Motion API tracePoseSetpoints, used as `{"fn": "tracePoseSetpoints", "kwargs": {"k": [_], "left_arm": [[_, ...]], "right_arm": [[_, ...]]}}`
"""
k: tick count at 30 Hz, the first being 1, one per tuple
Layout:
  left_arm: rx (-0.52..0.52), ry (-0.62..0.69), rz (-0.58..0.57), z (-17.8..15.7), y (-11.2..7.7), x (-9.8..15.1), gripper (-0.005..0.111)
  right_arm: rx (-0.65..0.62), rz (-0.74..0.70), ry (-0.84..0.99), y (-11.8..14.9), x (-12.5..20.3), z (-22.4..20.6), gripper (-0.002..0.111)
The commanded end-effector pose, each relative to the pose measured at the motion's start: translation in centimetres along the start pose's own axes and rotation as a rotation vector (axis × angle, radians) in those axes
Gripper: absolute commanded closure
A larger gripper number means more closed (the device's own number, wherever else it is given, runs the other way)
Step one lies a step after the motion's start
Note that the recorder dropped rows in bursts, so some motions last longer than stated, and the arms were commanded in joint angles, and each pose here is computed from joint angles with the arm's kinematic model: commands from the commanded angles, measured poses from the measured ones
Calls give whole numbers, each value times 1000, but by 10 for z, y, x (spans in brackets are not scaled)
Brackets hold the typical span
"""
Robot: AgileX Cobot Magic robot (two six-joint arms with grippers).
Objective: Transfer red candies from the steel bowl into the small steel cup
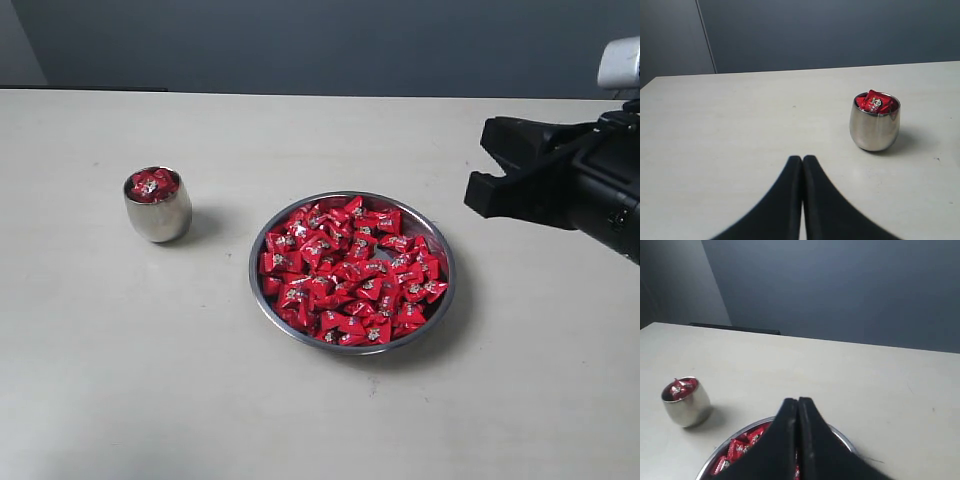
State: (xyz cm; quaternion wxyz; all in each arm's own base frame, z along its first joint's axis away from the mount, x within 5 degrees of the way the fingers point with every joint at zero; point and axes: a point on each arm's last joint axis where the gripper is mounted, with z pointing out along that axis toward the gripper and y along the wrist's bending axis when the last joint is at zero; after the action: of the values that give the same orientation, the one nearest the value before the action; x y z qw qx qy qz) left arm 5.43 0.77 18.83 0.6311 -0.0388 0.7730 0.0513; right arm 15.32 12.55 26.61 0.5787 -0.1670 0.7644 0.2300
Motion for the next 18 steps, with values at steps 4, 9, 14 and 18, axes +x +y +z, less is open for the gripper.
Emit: {"fn": "tracePoseSetpoints", "kwargs": {"k": [4, 9, 14, 18], "left_arm": [[1, -3, -8, 0, 0, 1, 106], [1, -3, -8, 0, 0, 1, 106], [1, -3, -8, 0, 0, 1, 106], [1, -3, -8, 0, 0, 1, 106]], "right_arm": [[3, -126, -13, -1, -1, -1, 109], [-17, -208, 30, 0, 2, -3, 109], [-5, -190, 49, -12, -5, -22, 109], [19, -187, 53, -22, -11, -47, 109]]}}
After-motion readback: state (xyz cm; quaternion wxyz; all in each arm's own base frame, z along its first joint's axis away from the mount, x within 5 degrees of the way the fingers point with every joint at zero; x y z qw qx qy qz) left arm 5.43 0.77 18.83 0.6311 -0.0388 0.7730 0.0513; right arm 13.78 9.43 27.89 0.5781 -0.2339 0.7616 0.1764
